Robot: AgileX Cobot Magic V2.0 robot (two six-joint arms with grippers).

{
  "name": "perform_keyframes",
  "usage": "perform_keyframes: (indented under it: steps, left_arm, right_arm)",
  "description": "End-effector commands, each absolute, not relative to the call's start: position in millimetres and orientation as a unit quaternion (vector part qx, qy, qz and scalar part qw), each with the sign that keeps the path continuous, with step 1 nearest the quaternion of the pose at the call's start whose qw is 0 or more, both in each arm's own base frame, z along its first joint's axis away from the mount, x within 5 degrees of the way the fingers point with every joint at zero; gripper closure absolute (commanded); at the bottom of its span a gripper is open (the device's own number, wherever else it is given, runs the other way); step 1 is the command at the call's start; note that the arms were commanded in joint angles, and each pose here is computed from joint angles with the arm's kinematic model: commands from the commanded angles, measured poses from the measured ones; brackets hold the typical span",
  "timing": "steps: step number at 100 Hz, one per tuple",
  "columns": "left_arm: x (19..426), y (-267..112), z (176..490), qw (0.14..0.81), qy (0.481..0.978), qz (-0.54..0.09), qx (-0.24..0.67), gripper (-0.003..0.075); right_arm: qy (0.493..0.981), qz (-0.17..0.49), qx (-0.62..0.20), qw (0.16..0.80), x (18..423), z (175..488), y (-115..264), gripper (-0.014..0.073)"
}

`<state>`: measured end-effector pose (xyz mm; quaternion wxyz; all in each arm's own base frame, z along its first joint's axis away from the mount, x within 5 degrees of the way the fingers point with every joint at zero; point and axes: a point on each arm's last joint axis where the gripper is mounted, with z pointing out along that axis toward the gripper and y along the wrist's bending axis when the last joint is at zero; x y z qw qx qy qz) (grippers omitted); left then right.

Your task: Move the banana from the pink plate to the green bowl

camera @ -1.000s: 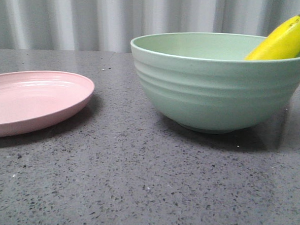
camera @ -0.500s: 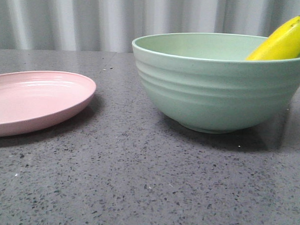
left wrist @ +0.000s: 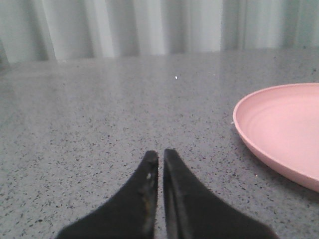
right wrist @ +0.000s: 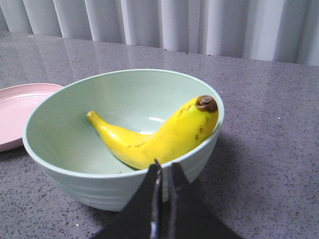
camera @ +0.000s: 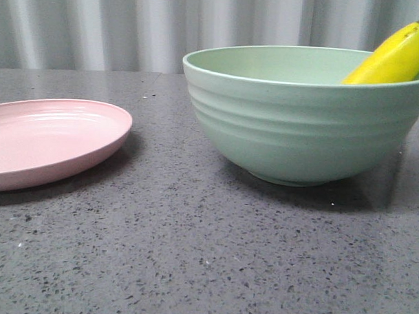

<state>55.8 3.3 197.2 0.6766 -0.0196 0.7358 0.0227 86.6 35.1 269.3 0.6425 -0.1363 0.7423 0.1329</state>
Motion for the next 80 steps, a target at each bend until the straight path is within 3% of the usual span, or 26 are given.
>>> perform_keyframes:
  steps: [1, 13, 80]
  left_arm:
    - [54.0, 3.2, 197.8, 0.690, 0.723, 0.013, -0.031, 0.0741]
    - [53.2, 2.9, 187.8, 0.652, 0.758, 0.012, -0.031, 0.0741]
    - [53.3, 3.0, 189.5, 0.657, 0.753, 0.012, -0.031, 0.0741]
  right_arm:
    - [0.706, 0.131, -0.137, 0.682, 87.4, 285.7, 35.1, 0.0666]
    - [0.706, 0.131, -0.137, 0.682, 87.4, 285.7, 35.1, 0.0666]
    - [0.709, 0.131, -0.137, 0.680, 87.2, 283.0, 35.0, 0.0666]
